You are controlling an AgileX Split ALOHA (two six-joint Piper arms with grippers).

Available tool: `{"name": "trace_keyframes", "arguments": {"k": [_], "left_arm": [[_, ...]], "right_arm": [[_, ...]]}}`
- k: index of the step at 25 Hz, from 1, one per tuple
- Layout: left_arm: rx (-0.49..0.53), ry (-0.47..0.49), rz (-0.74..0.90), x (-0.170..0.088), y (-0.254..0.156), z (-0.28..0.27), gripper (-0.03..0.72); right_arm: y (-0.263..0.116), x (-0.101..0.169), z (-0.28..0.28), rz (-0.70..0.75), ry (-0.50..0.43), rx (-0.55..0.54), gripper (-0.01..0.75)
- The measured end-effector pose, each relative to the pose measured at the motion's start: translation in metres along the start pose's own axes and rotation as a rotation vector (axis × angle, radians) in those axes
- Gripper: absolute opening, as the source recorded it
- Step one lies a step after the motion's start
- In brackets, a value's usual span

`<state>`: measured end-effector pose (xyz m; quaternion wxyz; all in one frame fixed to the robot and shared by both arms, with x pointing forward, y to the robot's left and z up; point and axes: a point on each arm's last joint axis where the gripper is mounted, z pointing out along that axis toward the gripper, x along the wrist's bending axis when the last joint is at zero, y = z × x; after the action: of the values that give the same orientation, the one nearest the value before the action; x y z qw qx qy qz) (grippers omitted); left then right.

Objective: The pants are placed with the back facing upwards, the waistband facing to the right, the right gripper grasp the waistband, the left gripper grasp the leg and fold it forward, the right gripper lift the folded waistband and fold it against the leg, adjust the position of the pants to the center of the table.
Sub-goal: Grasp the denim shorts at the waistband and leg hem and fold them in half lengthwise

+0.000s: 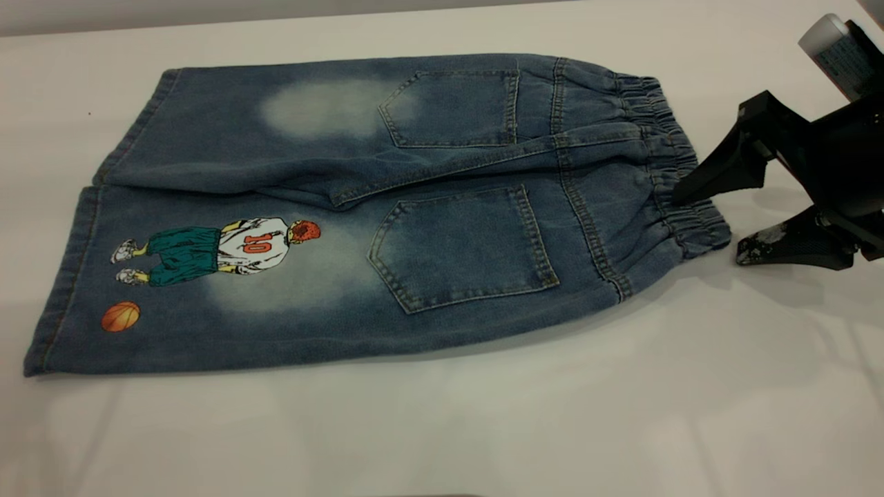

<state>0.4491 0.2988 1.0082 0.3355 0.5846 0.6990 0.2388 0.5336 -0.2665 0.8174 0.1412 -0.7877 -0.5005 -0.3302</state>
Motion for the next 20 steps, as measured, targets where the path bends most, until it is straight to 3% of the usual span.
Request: {"name": "trace_keyframes", "arguments": {"k": [5, 8, 11, 16, 17, 20], "left_arm": [[0.000, 0.000, -0.001, 0.000, 0.000, 0.000, 0.546], [0.000, 0.000, -0.001, 0.000, 0.000, 0.000, 0.546], [0.000, 0.000, -0.002, 0.000, 0.000, 0.000, 0.546], [0.016, -0.002, -0.001, 0.000, -0.001, 0.000, 0.546], [0.025, -0.003, 0.002, 0.000, -0.002, 0.000, 0.546], [0.082, -0.003, 0.012, 0.000, -0.007, 0.002, 0.546]], "right_arm": [[-0.005, -0.004, 0.008, 0.026, 0.046, 0.040, 0.580], [-0.007, -0.005, 0.011, 0.028, 0.062, 0.054, 0.532], [-0.006, -0.007, 0.013, 0.019, 0.046, 0.051, 0.416], [0.004, -0.007, 0.015, -0.024, 0.021, 0.027, 0.105], [0.006, -0.006, 0.015, -0.038, 0.023, 0.024, 0.064], [0.008, -0.005, 0.015, -0.059, 0.026, 0.019, 0.036]]}}
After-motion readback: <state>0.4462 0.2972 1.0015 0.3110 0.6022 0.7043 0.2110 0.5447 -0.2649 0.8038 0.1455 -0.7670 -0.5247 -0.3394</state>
